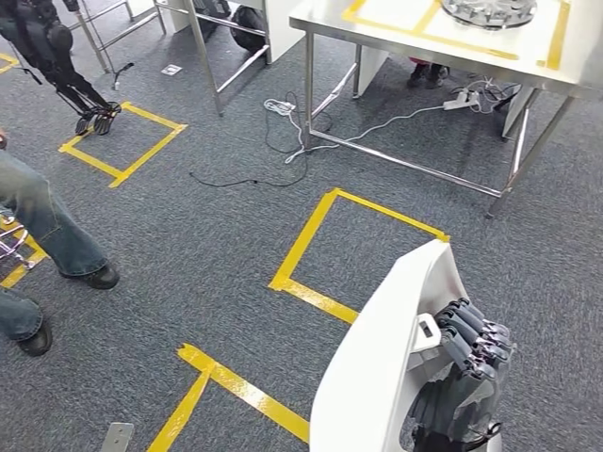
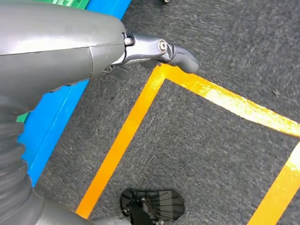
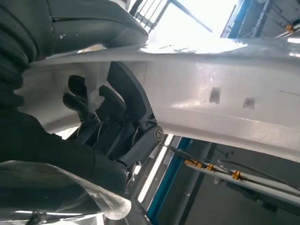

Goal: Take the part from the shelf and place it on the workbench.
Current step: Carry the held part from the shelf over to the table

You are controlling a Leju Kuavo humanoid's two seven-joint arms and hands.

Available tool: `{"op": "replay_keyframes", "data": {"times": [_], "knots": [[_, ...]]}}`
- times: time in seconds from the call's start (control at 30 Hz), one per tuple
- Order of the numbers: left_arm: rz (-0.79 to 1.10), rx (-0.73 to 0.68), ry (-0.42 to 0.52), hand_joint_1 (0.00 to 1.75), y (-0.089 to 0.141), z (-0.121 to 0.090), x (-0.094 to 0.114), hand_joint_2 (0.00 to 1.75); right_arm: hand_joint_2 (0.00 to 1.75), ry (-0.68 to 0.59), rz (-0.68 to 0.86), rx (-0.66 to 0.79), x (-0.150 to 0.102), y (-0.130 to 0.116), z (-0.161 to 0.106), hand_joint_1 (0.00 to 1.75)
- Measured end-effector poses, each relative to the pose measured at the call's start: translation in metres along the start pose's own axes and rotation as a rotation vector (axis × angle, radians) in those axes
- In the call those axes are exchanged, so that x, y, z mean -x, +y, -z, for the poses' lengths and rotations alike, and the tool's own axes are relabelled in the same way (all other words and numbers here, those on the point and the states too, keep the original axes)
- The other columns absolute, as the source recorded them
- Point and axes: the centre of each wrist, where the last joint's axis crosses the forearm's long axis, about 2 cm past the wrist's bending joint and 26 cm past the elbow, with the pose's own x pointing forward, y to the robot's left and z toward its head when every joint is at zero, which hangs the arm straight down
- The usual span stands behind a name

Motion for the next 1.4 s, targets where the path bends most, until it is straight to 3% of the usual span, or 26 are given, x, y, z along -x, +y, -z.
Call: {"op": "replay_keyframes", "data": {"times": [1.4], "knots": [[-0.004, -0.004, 0.007, 0.00, 0.0008, -0.0005, 0.0019, 1.75, 1.75, -0.015, -0.026, -0.012, -0.0005, -0.0014, 0.0034, 1.75]]}}
